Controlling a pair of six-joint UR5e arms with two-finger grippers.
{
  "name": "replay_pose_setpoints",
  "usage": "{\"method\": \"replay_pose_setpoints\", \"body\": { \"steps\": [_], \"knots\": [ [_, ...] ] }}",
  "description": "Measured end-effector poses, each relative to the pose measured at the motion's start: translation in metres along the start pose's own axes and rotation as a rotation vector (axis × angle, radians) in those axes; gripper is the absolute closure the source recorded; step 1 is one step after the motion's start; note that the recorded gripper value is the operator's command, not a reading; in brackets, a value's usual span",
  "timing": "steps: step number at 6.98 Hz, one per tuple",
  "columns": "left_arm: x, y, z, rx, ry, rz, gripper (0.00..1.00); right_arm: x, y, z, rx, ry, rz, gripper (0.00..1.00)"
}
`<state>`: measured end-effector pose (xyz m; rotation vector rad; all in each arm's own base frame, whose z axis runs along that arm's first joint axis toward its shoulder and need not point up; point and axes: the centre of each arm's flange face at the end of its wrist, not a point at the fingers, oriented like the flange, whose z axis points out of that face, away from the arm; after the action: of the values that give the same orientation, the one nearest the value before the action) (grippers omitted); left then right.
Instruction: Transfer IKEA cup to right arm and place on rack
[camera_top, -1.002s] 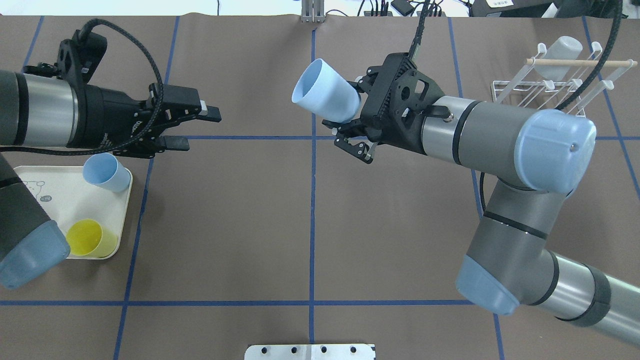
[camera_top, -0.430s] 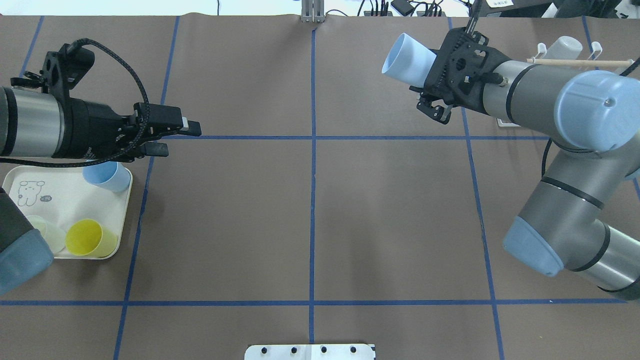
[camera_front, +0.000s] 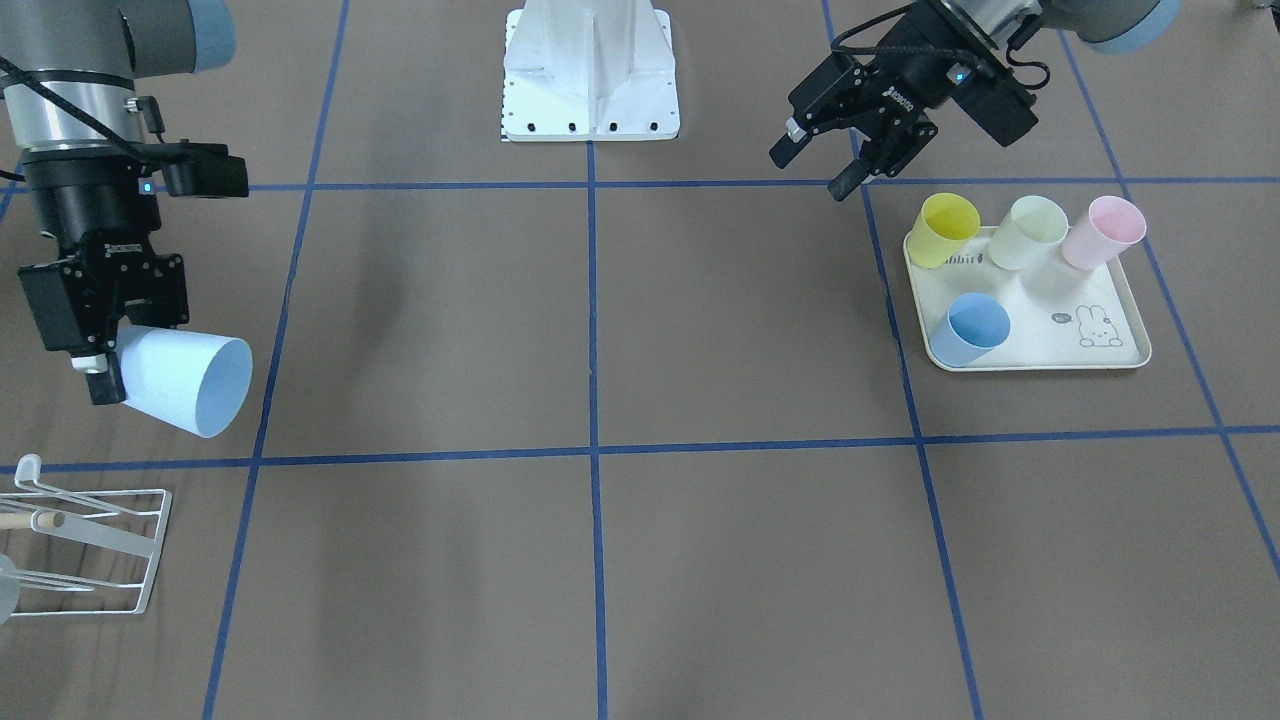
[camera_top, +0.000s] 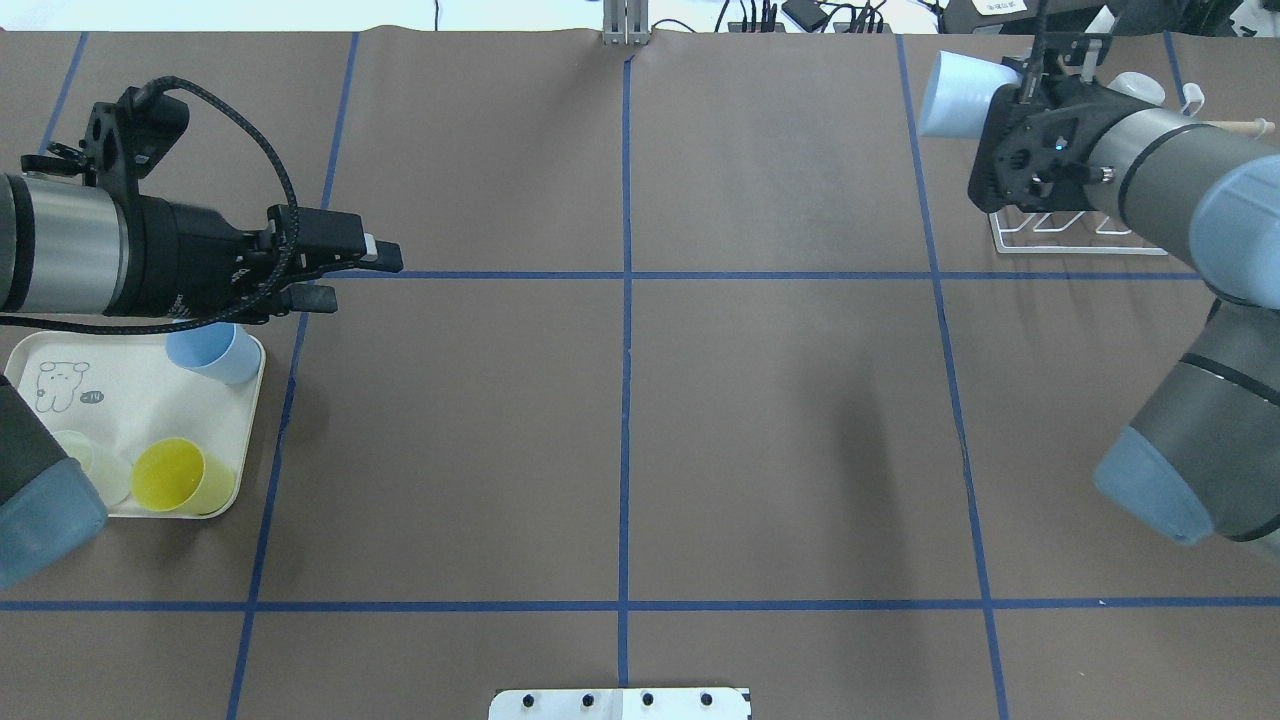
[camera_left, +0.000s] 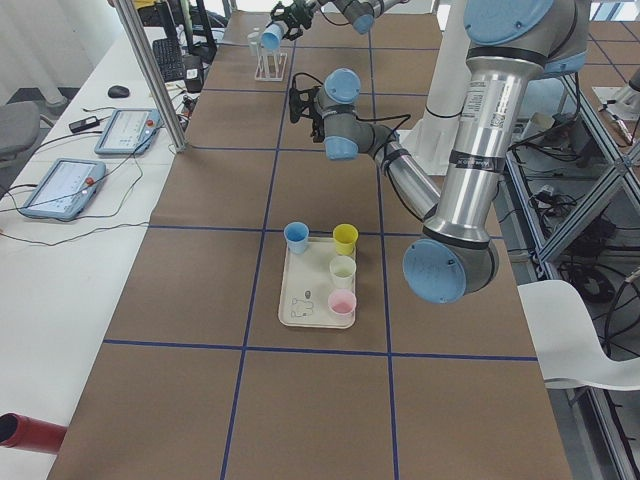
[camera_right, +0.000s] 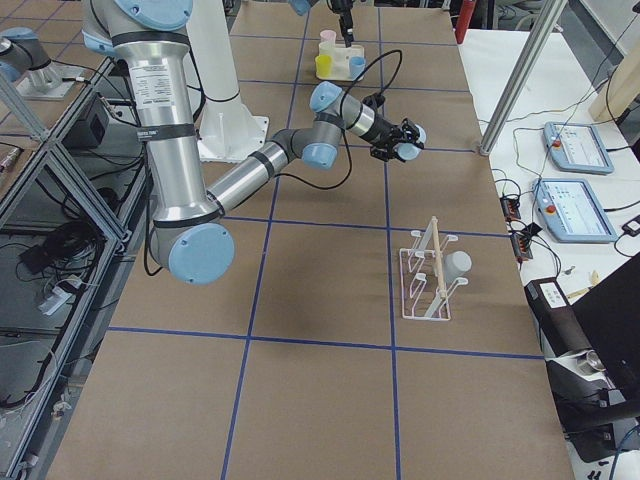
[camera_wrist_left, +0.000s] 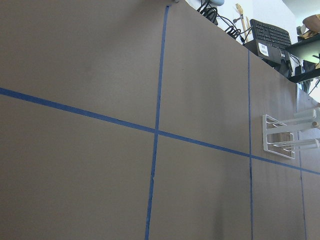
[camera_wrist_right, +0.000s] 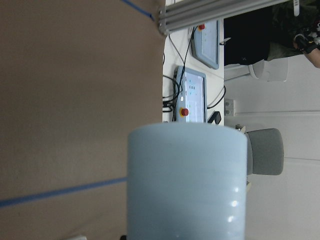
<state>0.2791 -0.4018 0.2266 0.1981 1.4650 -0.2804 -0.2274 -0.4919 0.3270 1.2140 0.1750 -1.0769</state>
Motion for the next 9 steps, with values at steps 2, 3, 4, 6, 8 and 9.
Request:
{"method": "replay_pose_setpoints", "body": {
  "steps": [2,3,4,6,8,9],
  "knots": [
    [0.001,0.000,0.000,0.001,0.002,0.001,0.00,0.008,0.067,-0.001,-0.115,-0.011,-0.260,1.00],
    [0.001,0.000,0.000,0.001,0.004,0.002,0.00,0.009,0.093,-0.001,-0.161,-0.031,-0.376,1.00],
    [0.001,0.001,0.000,0.001,0.005,0.003,0.00,0.007,0.114,0.003,-0.199,-0.062,-0.519,1.00],
    [0.001,0.001,0.000,0.000,0.005,0.003,0.00,-0.002,0.143,0.017,-0.272,-0.119,-0.736,1.00],
    [0.002,0.001,0.001,0.000,0.007,0.004,0.00,-0.010,0.159,0.029,-0.331,-0.151,-0.867,1.00],
    [0.003,0.001,0.001,0.000,0.008,0.004,0.00,-0.015,0.167,0.037,-0.360,-0.163,-0.888,1.00]
  ]
}}
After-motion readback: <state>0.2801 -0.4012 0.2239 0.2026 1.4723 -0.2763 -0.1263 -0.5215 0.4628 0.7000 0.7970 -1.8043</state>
